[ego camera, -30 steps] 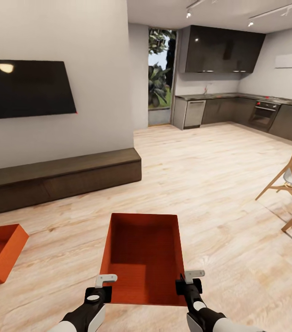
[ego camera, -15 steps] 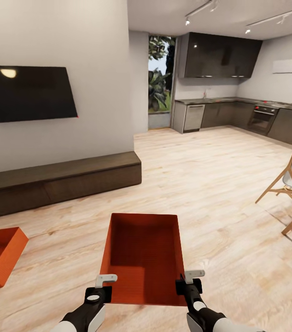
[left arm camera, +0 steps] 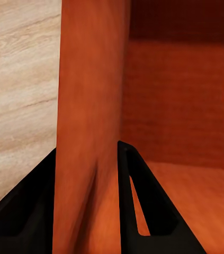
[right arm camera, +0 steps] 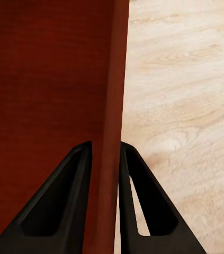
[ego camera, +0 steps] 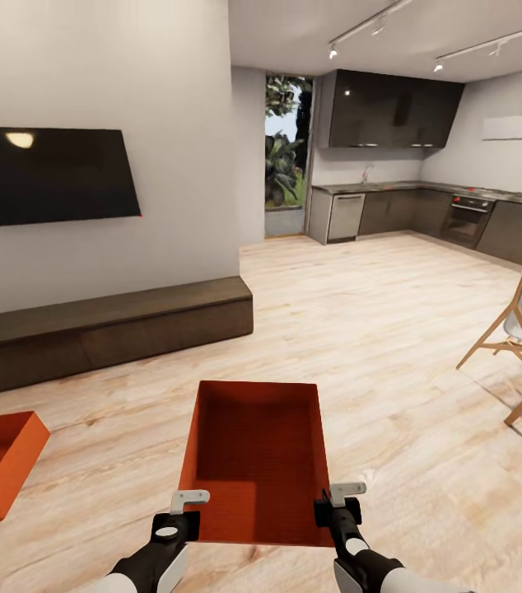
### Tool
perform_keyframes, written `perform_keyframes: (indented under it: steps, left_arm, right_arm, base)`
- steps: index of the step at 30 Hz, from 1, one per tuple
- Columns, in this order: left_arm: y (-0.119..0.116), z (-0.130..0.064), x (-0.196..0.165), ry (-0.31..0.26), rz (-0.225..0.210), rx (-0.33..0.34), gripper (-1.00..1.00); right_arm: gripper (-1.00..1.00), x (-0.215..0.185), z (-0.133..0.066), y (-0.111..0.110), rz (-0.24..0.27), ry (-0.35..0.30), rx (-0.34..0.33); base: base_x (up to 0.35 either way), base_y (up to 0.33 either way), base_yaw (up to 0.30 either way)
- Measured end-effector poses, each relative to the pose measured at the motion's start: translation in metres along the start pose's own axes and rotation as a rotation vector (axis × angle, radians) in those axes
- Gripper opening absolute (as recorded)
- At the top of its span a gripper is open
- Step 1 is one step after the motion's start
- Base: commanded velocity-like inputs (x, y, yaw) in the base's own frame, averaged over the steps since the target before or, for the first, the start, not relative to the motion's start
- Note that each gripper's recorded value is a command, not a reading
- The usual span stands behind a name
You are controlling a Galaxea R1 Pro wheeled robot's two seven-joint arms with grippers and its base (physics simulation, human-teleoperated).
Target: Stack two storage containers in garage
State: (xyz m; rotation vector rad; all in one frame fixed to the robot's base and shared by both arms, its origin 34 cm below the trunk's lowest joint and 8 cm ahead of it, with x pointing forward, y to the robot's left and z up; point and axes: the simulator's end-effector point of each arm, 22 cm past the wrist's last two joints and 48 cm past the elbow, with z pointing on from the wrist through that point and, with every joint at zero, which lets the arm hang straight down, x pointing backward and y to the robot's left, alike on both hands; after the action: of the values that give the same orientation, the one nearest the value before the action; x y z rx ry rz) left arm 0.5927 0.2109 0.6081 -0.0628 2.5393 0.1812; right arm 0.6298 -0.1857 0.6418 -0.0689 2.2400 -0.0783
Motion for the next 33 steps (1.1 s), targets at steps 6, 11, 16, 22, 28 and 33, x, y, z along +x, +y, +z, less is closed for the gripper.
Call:
perform_keyframes:
  steps: [6, 11, 16, 22, 28, 33]
  left_arm:
    - [0.0, -0.002, -0.005, -0.009, -0.001, 0.0, -1.0]
    - [0.0, -0.004, -0.009, -0.017, -0.003, 0.0, -1.0]
    - [0.001, -0.006, -0.012, -0.025, -0.004, 0.0, -1.0]
    - [0.001, -0.008, -0.017, -0.035, -0.005, 0.0, -1.0]
    - [0.001, -0.01, -0.022, -0.044, -0.007, 0.0, -1.0]
    - [0.002, -0.012, -0.025, -0.052, -0.008, 0.0, -1.0]
  right_arm:
    - [-1.0, -0.005, -0.001, 0.0, 0.0, -0.009, 0.001]
    - [-1.0, -0.009, -0.002, -0.001, 0.0, -0.018, 0.001]
    - [-1.0, -0.014, -0.003, -0.001, 0.0, -0.025, 0.002]
    - [-1.0, -0.019, -0.004, -0.001, 0.001, -0.035, 0.003]
    - [-1.0, -0.024, -0.005, -0.002, 0.001, -0.045, 0.003]
    - [-1.0, -0.028, -0.007, -0.002, 0.001, -0.053, 0.004]
  base:
    - [0.0, 0.0, 0.0]
    - [0.0, 0.0, 0.0]
    - [0.0, 0.0, 0.0]
    - [0.0, 0.0, 0.0]
    - [0.0, 0.0, 0.0]
    - [0.0, 0.0, 0.0]
